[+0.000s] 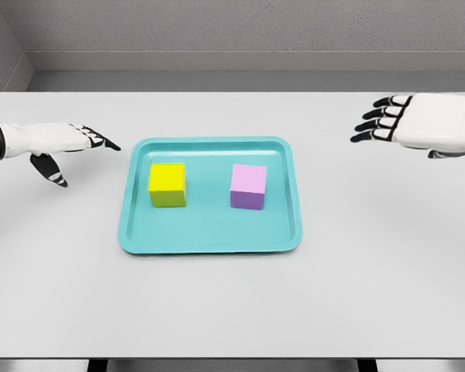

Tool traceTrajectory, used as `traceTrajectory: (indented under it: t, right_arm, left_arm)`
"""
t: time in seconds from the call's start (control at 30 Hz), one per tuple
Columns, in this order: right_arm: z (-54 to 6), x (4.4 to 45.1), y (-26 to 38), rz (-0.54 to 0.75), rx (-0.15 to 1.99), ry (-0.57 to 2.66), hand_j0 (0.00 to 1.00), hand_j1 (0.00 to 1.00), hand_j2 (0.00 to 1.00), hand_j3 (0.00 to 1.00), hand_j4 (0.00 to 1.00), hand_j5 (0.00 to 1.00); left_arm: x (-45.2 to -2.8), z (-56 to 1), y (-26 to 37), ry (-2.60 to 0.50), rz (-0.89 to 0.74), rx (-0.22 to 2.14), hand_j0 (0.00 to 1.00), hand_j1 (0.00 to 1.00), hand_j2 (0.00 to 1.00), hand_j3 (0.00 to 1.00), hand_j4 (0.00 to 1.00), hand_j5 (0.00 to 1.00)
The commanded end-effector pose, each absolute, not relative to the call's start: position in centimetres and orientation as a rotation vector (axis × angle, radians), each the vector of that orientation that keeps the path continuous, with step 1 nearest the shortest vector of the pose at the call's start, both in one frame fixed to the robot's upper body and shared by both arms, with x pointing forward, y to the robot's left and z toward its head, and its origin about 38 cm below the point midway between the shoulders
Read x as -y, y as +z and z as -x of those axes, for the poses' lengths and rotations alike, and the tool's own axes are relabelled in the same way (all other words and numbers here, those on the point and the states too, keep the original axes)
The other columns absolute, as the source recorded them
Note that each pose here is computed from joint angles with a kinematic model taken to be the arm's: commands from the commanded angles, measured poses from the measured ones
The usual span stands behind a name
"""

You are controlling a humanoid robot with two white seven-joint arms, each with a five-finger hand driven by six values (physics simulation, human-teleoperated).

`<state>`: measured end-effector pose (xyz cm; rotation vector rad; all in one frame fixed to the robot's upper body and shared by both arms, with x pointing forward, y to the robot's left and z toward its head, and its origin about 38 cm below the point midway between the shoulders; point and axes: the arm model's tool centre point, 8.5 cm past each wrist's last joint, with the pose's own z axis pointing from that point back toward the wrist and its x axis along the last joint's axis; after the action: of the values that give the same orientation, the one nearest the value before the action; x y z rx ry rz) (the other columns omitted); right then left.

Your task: Push two cubes

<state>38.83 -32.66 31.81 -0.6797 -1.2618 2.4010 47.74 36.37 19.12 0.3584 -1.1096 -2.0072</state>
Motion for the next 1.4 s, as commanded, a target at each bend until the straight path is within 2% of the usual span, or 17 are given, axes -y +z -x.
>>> traceTrajectory:
  t: [0.0,0.03,0.07,0.17,0.23,0.3,0.37,0.43,0.5,0.73,1.0,1.2,1.37]
  right_arm:
    - [-38.8,32.4,31.6,0.668,1.268,2.402,1.0,1.0,1.0,1.0,1.0,1.0]
    - [-38.8,32.4,31.6,0.664,1.271,2.398,1.0,1.0,1.0,1.0,1.0,1.0]
    - [-38.8,32.4,31.6,0.662,1.273,2.397,1.0,1.0,1.0,1.0,1.0,1.0]
    - [-39.0,32.1,31.4,0.652,1.287,2.394,0.99,0.99,0.99,0.99,0.99,0.99]
    - [-38.9,31.7,31.0,0.635,1.283,2.41,0.31,0.31,0.31,0.31,0.31,0.31]
    - [-39.1,28.7,28.9,0.526,1.317,2.46,0.29,0.29,0.29,0.29,0.29,0.29]
    - [-39.2,27.2,27.8,0.477,1.323,2.495,0.25,0.25,0.25,0.25,0.25,0.25]
    - [-39.1,26.3,26.5,0.462,1.29,2.539,0.1,0.1,0.1,0.1,0.1,0.1]
    - [-39.1,25.6,25.4,0.467,1.26,2.58,0.1,0.1,0.1,0.1,0.1,0.1]
    - [-39.6,22.0,23.4,0.446,1.252,2.674,0.11,0.11,0.11,0.11,0.11,0.11]
    - [-42.2,20.6,22.5,0.425,1.243,2.644,0.13,0.13,0.13,0.13,0.13,0.13]
    - [-43.8,18.4,19.6,0.406,1.162,2.686,0.13,0.13,0.13,0.13,0.13,0.13]
    - [-44.9,18.3,19.3,0.406,1.146,2.662,0.15,0.15,0.15,0.15,0.15,0.15]
  left_arm:
    - [-36.5,-47.8,19.3,-2.0,-0.361,1.113,1.0,1.0,1.0,1.0,1.0,1.0]
    - [-36.5,-47.8,19.2,-2.0,-0.359,1.112,0.99,0.99,0.99,0.99,0.99,0.99]
    - [-36.4,-47.8,19.2,-2.002,-0.361,1.113,0.92,0.92,0.92,0.92,0.92,0.92]
    - [-35.8,-47.8,19.2,-2.016,-0.355,1.118,0.21,0.21,0.21,0.21,0.21,0.21]
    - [-35.1,-47.8,19.2,-2.026,-0.347,1.135,0.03,0.03,0.03,0.03,0.03,0.03]
    - [-35.1,-47.8,19.1,-2.025,-0.344,1.134,0.0,0.0,0.0,0.0,0.0,0.0]
    - [-34.4,-47.6,19.1,-2.047,-0.335,1.14,0.0,0.0,0.0,0.0,0.0,0.0]
    - [-31.7,-47.5,19.6,-2.091,-0.313,1.2,0.0,0.0,0.0,0.0,0.0,0.0]
    - [-29.8,-46.5,20.0,-2.155,-0.294,1.236,0.0,0.0,0.0,0.0,0.0,0.0]
    - [-28.7,-46.4,19.4,-2.174,-0.265,1.24,0.0,0.0,0.0,0.0,0.0,0.0]
    - [-26.1,-46.3,18.5,-2.194,-0.21,1.274,0.0,0.0,0.0,0.0,0.0,0.0]
    - [-26.1,-46.3,18.4,-2.195,-0.211,1.273,0.0,0.0,0.0,0.0,0.0,0.0]
    - [-25.1,-46.4,18.1,-2.215,-0.21,1.276,0.0,0.0,0.0,0.0,0.0,0.0]
